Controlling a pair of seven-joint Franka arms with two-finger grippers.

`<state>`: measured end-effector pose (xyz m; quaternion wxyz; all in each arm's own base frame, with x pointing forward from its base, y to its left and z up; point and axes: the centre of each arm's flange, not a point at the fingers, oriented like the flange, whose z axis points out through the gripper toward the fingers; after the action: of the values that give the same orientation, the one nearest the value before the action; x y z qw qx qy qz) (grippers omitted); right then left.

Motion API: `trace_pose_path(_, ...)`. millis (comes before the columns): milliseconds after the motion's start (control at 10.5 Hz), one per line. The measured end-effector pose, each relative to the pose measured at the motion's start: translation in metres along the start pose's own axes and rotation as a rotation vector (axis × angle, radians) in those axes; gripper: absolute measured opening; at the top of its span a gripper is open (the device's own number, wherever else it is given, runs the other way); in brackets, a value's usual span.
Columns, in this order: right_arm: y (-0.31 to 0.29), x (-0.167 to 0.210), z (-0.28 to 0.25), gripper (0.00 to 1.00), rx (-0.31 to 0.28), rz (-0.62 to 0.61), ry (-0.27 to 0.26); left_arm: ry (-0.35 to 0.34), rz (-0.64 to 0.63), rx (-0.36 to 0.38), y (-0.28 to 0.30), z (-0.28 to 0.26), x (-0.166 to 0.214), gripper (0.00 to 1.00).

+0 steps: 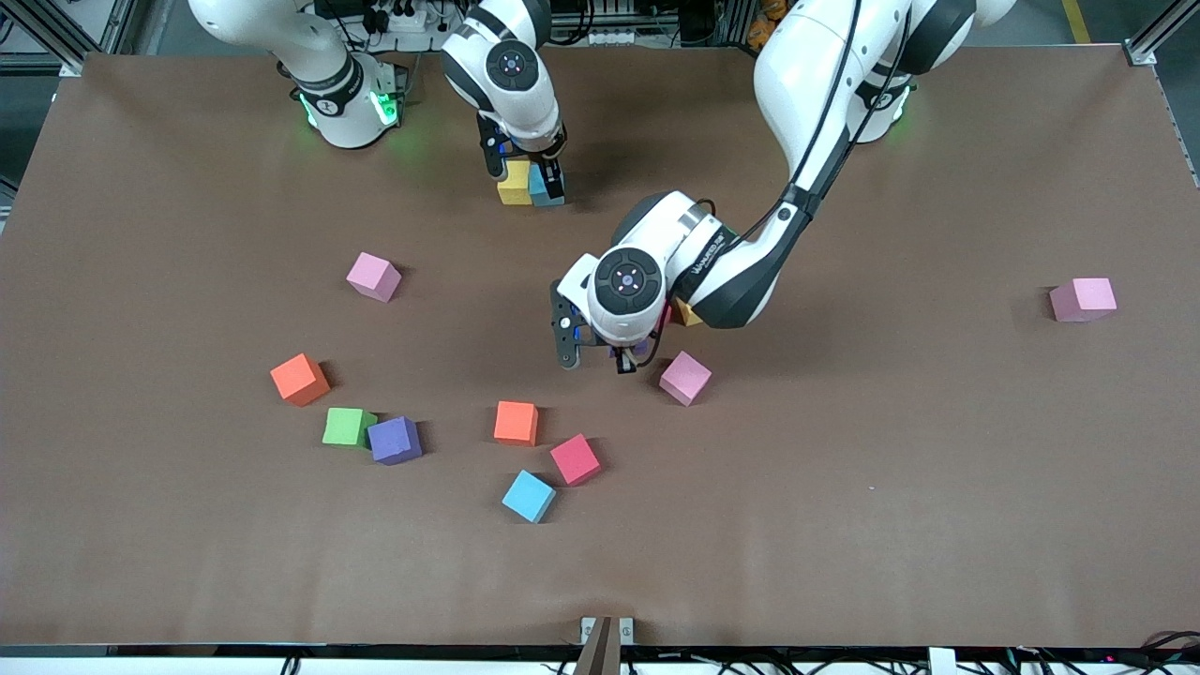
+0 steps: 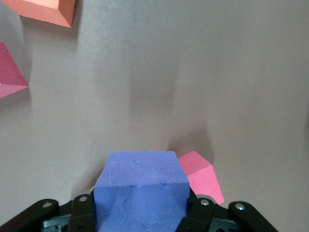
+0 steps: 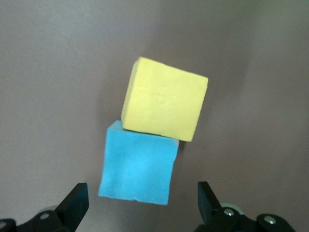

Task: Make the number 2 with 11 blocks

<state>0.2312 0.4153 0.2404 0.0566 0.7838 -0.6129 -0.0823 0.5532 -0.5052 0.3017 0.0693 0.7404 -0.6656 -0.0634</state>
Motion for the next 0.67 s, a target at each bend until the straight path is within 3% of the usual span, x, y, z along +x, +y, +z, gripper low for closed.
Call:
trace_pose_path(285, -0.065, 0.048, -0.042, 1.00, 0.050, -0.014, 0.106, 0.016, -0.053, 0.014, 0.005, -0.017, 0.002, 0.58)
trace_pose_path(666, -0.134, 0.134, -0.084, 1.00, 0.101, -0.088, 0.092, 0.019, -0.067, 0.010, 0.037, -0.084, 0.000, 0.58)
